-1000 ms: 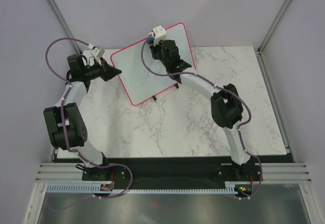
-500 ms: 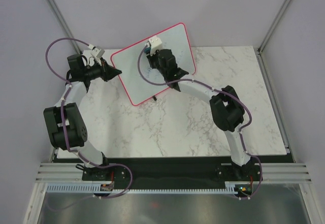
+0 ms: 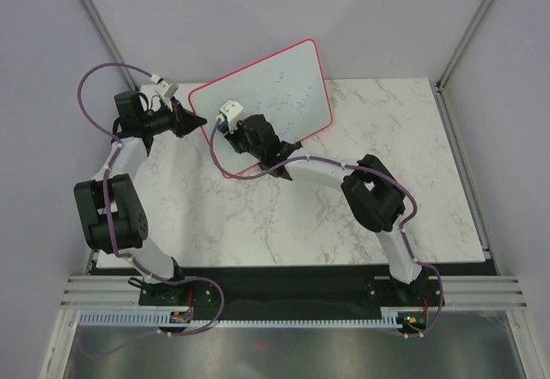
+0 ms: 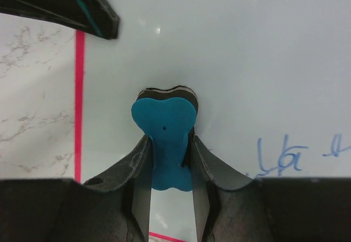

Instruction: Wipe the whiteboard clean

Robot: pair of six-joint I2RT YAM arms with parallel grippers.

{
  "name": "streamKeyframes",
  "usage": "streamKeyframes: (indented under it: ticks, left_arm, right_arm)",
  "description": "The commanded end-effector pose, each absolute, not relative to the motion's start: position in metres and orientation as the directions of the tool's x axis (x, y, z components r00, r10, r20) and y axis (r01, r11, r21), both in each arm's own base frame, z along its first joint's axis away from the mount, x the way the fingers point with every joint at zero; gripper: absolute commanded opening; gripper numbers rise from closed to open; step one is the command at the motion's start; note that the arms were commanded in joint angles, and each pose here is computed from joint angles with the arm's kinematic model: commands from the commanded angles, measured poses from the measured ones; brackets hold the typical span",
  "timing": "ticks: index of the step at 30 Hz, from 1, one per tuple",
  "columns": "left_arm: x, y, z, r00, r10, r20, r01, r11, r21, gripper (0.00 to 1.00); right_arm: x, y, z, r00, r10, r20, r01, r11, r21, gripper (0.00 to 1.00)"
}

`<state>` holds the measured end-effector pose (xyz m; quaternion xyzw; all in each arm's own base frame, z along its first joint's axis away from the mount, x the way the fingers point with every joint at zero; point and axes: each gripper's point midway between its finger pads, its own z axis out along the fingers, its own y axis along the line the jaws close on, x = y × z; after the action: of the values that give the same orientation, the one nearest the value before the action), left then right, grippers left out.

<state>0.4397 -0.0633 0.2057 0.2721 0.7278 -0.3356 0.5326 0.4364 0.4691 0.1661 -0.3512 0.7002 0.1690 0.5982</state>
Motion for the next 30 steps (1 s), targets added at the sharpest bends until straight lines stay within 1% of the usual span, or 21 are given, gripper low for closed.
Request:
streamKeyframes:
  ticks: [1,3,7,10,13,19,22,23,26,27,29,30]
  left_arm:
    - [0.456,-0.053,0.217,-0.113,0.181,-0.977,0.758,0.651,0.033,0.02]
    - [0.457,-0.053,0.215,-0.116,0.184,-0.976,0.757,0.653,0.033,0.02]
    - [0.457,-0.052,0.214,-0.117,0.186,-0.976,0.757,0.653,0.033,0.02]
    - [0.457,-0.051,0.214,-0.114,0.191,-0.975,0.756,0.654,0.040,0.02]
    - [0.457,-0.052,0.214,-0.113,0.194,-0.975,0.757,0.652,0.042,0.02]
    - [0.456,-0.052,0.212,-0.118,0.195,-0.974,0.758,0.651,0.038,0.02]
    - [0.456,-0.052,0.212,-0.116,0.199,-0.973,0.759,0.650,0.042,0.02]
    - [0.456,-0.051,0.213,-0.117,0.198,-0.973,0.758,0.651,0.042,0.02]
    - [0.456,-0.051,0.213,-0.114,0.200,-0.973,0.759,0.650,0.045,0.02]
    - [0.456,-0.052,0.213,-0.113,0.201,-0.973,0.759,0.649,0.046,0.02]
    - [0.456,-0.052,0.213,-0.114,0.201,-0.973,0.760,0.649,0.045,0.02]
    - [0.456,-0.052,0.213,-0.113,0.200,-0.973,0.761,0.647,0.044,0.02]
  right_arm:
    - [0.464,0.436,0.196,-0.008,-0.267,-0.964,-0.593,0.777,-0.211,0.00]
    - [0.476,0.422,0.202,-0.025,-0.236,-0.971,-0.560,0.808,-0.182,0.00]
    - [0.518,0.368,0.209,-0.062,-0.167,-0.984,-0.459,0.880,-0.120,0.00]
    - [0.538,0.337,0.215,-0.067,-0.140,-0.988,-0.396,0.912,-0.103,0.00]
    - [0.547,0.315,0.217,-0.071,-0.132,-0.989,-0.360,0.928,-0.098,0.00]
    - [0.552,0.298,0.230,-0.050,-0.143,-0.989,-0.333,0.936,-0.118,0.00]
    - [0.555,0.299,0.249,-0.013,-0.142,-0.990,-0.338,0.932,-0.130,0.00]
    - [0.557,0.301,0.261,0.008,-0.131,-0.991,-0.337,0.933,-0.126,0.00]
    - [0.566,0.301,0.269,0.018,-0.109,-0.994,-0.344,0.933,-0.108,0.00]
    - [0.572,0.301,0.281,0.037,-0.090,-0.995,-0.341,0.935,-0.097,0.00]
    - [0.580,0.304,0.276,0.025,-0.080,-0.996,-0.349,0.933,-0.084,0.00]
    - [0.584,0.307,0.287,0.044,-0.065,-0.997,-0.349,0.934,-0.077,0.00]
